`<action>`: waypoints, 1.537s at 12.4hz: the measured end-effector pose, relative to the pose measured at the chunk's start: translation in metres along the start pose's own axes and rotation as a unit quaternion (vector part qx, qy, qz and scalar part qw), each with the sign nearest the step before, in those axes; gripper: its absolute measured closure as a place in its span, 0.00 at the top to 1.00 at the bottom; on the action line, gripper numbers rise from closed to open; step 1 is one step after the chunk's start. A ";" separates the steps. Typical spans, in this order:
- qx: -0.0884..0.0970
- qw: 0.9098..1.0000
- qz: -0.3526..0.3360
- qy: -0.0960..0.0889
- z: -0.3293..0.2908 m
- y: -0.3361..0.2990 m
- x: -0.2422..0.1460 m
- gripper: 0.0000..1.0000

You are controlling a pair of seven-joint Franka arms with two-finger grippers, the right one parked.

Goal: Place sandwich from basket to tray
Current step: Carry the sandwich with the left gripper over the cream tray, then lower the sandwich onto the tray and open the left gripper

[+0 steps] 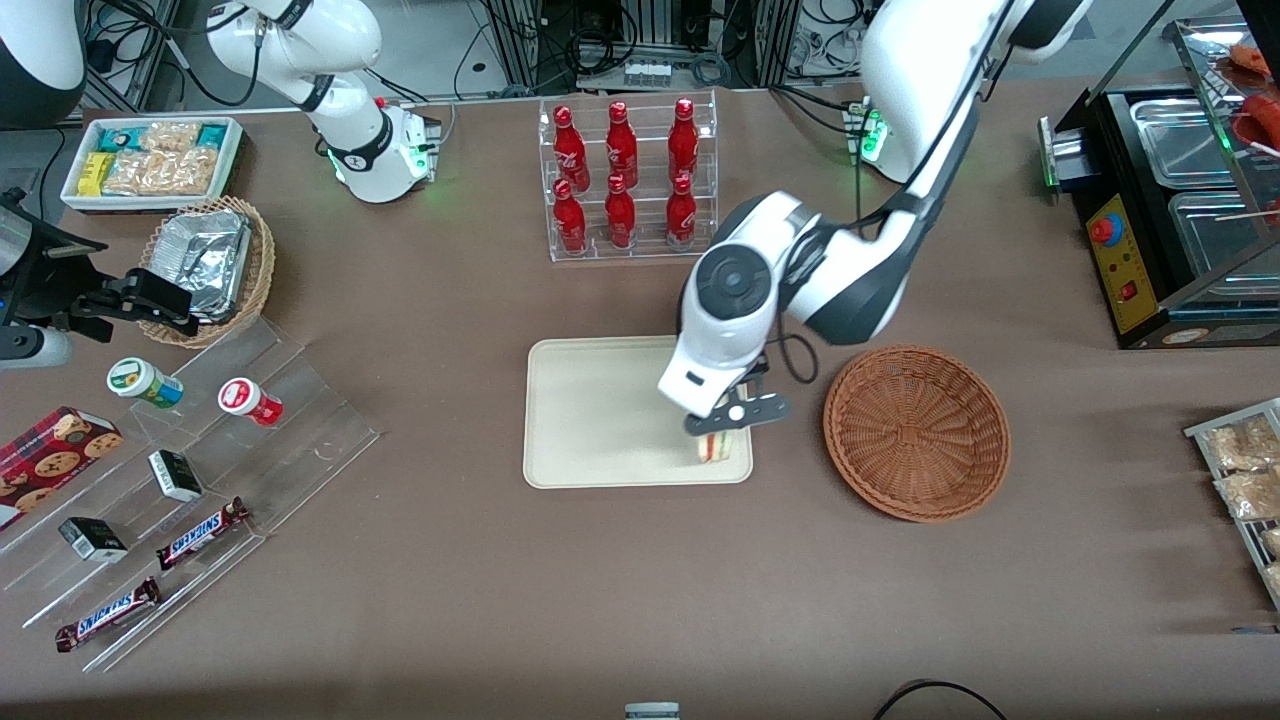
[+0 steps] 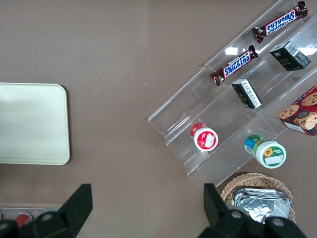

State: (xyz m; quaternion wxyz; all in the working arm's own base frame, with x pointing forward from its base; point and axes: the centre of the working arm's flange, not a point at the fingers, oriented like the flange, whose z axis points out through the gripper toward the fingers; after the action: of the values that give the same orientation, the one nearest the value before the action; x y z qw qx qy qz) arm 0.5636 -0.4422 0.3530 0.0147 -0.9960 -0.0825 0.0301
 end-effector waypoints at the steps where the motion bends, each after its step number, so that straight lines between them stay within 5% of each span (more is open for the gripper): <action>1: -0.001 1.000 0.007 0.005 0.014 0.012 0.002 0.14; 7: 0.022 0.999 0.015 0.019 0.099 0.055 -0.010 0.14; 17: 0.029 0.999 0.018 0.018 0.107 0.073 -0.033 0.14; 19: 0.030 0.999 0.016 0.018 0.108 0.074 -0.034 0.33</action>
State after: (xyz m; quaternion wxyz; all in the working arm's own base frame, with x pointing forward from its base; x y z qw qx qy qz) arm 0.5353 -0.5180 0.2448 0.0455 -0.9967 -0.0654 0.0146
